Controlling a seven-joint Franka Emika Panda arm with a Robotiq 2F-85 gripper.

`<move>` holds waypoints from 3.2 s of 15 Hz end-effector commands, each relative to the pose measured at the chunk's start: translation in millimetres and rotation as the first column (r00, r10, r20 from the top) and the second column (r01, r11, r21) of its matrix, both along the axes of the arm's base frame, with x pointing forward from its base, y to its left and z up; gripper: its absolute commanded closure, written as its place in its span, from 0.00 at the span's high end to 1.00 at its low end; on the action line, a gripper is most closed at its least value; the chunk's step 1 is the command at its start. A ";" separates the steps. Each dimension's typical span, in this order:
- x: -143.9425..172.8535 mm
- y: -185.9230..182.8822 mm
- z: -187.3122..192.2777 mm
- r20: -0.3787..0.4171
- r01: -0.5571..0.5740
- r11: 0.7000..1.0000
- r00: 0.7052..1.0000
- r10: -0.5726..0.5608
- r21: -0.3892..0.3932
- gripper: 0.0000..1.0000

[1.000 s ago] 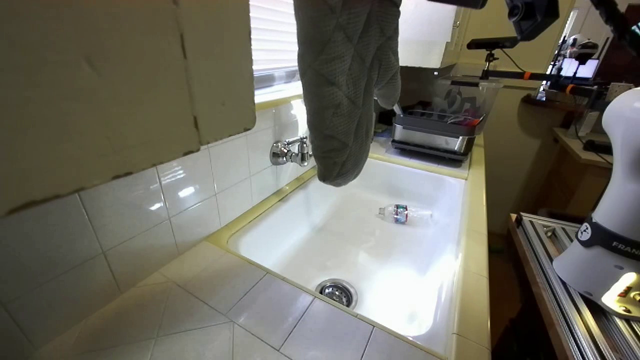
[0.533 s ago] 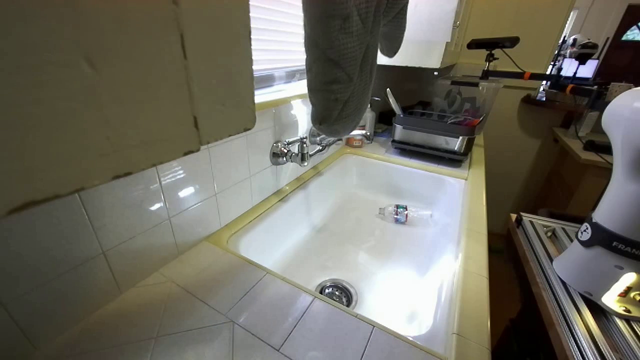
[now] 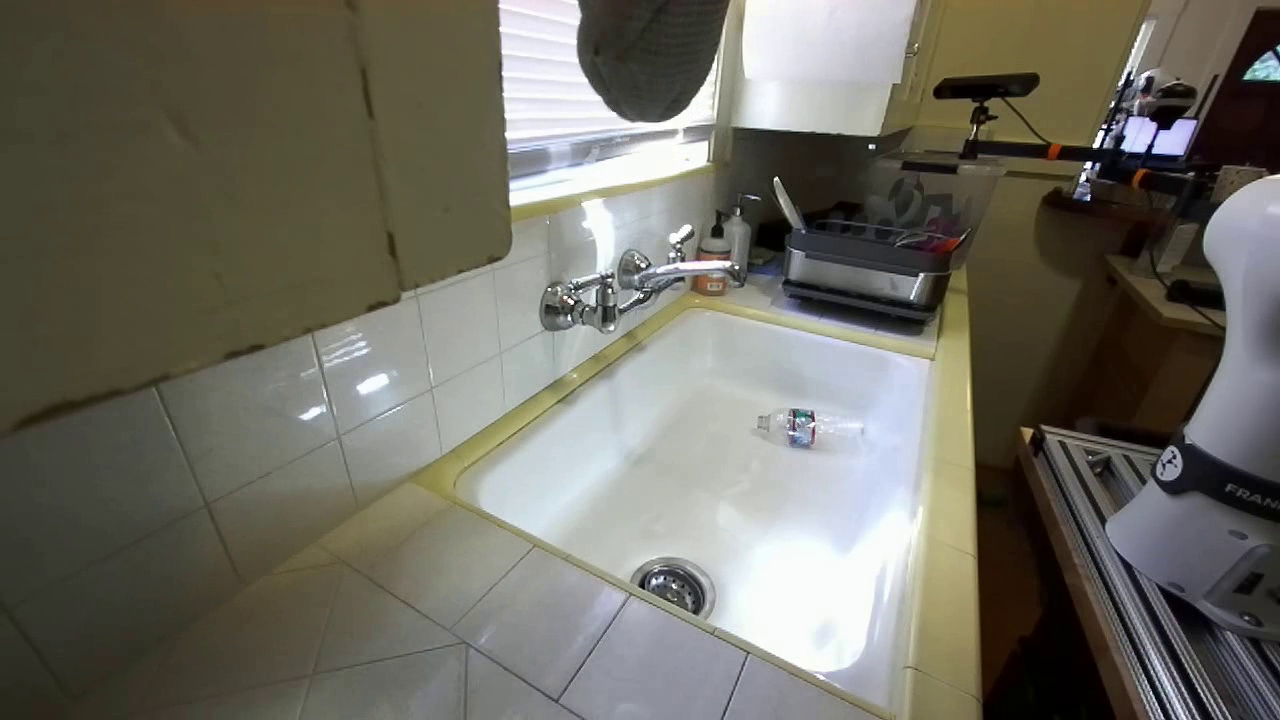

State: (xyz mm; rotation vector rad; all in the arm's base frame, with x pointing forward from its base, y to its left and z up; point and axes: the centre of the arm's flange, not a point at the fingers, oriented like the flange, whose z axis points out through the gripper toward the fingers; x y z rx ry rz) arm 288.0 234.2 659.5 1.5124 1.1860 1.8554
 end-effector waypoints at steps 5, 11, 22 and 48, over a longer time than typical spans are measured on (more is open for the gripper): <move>0.2 -0.5 3.5 0.012 0.007 1.000 1.000 -0.007 0.009 0.18; 4.7 1.0 18.9 0.037 0.024 0.999 0.999 -0.025 0.039 0.04; 35.1 2.1 82.2 0.084 0.057 0.993 0.994 -0.065 0.105 0.04; 81.5 47.0 131.9 0.071 0.110 0.990 0.991 -0.116 0.085 0.04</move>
